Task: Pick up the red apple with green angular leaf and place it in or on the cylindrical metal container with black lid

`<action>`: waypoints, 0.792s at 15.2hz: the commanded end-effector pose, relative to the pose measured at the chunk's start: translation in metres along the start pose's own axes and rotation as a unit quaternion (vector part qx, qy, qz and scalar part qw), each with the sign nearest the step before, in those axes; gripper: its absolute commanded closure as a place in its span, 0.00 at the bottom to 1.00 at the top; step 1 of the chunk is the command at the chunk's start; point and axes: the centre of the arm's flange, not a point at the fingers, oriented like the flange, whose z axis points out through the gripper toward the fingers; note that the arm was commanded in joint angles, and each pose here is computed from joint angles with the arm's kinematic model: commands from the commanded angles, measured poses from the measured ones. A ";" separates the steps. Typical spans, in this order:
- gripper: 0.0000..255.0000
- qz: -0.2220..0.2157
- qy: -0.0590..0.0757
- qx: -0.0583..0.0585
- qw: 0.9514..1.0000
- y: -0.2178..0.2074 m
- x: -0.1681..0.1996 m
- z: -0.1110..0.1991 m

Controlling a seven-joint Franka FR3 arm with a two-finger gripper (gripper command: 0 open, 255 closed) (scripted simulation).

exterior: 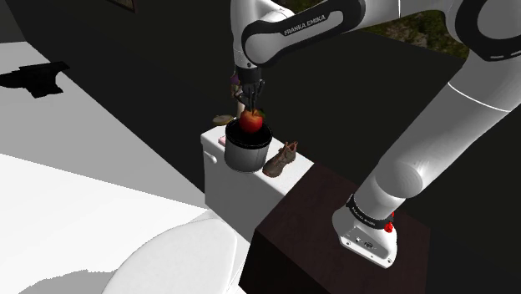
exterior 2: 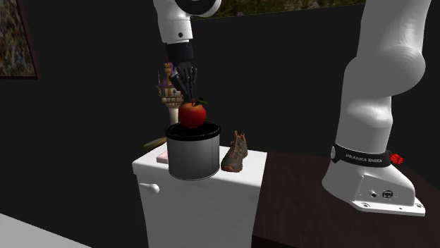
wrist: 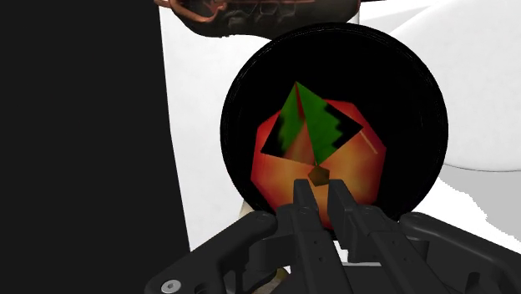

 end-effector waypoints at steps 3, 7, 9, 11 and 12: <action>0.00 0.000 0.000 0.000 1.000 0.000 0.000 0.000; 0.00 0.000 0.000 0.000 1.000 0.000 0.000 -0.013; 0.00 0.000 0.000 0.000 1.000 0.000 0.000 -0.039; 0.00 0.000 0.000 0.000 1.000 0.000 0.000 -0.050; 0.00 0.000 0.000 0.000 1.000 0.000 0.000 -0.050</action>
